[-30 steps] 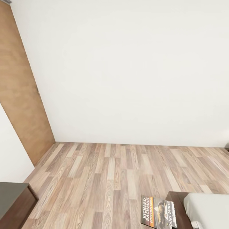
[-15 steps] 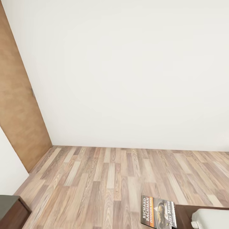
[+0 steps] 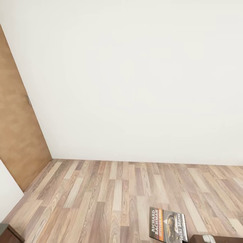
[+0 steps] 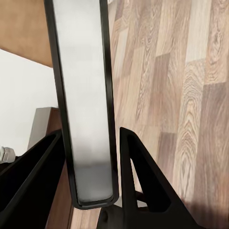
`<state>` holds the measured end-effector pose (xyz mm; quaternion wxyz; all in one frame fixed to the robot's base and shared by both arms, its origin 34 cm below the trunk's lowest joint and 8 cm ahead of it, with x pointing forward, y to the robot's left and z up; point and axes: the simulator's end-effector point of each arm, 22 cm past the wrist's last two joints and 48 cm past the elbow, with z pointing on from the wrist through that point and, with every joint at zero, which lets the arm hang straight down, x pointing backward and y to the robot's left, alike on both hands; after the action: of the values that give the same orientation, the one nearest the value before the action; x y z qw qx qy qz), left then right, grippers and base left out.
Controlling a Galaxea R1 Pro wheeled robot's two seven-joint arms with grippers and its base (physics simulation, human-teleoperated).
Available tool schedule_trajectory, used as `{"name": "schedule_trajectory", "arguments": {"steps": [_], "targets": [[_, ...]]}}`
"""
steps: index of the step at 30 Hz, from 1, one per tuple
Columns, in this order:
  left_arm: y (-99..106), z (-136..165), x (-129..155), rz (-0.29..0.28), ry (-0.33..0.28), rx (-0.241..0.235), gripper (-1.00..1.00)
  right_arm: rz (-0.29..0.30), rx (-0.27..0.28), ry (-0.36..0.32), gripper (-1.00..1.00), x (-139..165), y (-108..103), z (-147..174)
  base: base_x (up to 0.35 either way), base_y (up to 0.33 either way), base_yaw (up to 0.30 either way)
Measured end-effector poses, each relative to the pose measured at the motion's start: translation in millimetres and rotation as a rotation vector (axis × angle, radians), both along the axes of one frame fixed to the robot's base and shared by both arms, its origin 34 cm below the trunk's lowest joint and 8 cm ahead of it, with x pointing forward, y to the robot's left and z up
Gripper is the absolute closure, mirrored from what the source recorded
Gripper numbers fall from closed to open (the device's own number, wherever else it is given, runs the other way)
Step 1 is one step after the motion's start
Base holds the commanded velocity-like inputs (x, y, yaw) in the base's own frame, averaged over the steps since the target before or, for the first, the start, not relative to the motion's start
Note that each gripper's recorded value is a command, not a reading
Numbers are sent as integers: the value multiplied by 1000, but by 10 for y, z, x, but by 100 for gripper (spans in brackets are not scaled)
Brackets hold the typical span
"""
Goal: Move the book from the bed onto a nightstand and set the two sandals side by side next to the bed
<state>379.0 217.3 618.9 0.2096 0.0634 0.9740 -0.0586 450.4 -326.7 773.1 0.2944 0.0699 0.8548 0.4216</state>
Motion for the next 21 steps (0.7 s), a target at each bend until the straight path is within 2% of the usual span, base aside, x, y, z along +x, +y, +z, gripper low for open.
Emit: {"name": "schedule_trajectory", "arguments": {"steps": [21], "targets": [[0, 0, 0, 1, 0, 0, -100, 0, 1, 0, 100, 0, 1, 1, 329, 0, 0]]}}
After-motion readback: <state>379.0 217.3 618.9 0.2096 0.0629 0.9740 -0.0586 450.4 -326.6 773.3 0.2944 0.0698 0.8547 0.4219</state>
